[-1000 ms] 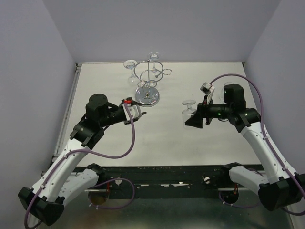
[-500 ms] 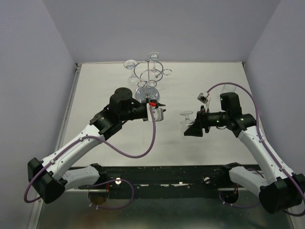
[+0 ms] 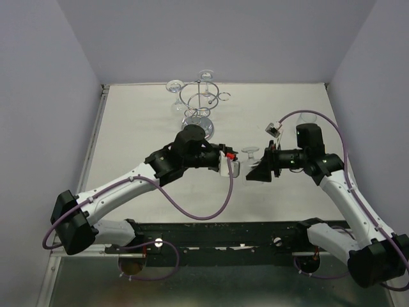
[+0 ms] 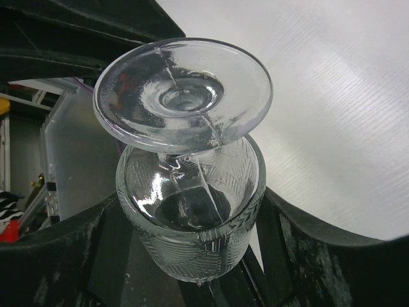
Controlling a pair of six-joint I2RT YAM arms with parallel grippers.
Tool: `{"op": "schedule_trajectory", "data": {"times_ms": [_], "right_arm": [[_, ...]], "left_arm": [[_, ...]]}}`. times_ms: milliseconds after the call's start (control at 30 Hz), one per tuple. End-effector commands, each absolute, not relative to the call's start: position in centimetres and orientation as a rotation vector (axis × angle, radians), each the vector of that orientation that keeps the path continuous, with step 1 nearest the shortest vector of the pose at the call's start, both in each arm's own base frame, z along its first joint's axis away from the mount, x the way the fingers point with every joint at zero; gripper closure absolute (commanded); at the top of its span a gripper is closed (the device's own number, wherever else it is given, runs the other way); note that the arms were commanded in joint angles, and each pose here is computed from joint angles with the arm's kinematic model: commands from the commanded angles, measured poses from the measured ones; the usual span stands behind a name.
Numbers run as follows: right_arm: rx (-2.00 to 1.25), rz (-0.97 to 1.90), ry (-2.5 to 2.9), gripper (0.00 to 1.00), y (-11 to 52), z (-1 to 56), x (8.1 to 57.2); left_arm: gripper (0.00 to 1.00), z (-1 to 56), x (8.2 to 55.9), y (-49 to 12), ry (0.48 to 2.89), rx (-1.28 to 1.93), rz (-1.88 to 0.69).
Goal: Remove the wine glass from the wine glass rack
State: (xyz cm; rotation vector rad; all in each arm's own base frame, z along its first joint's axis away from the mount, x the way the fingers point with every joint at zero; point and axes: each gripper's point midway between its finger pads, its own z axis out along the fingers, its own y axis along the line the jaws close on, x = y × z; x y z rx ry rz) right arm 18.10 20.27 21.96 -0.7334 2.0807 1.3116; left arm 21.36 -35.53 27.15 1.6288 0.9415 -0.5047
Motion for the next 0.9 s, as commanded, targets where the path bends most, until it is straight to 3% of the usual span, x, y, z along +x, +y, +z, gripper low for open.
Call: {"op": "schedule_trajectory", "data": {"times_ms": [0, 867], "right_arm": [[-0.778, 1.339, 1.998, 0.99, 20.6, 23.2, 17.3], [-0.761, 1.297, 2.007, 0.99, 20.2, 22.5, 17.1]], "left_arm": [[0.66, 29.6, 22.1, -36.8, 0.864, 1.582, -0.445], [0.64, 28.1, 21.2, -38.7, 0.836, 1.604, -0.432]]}}
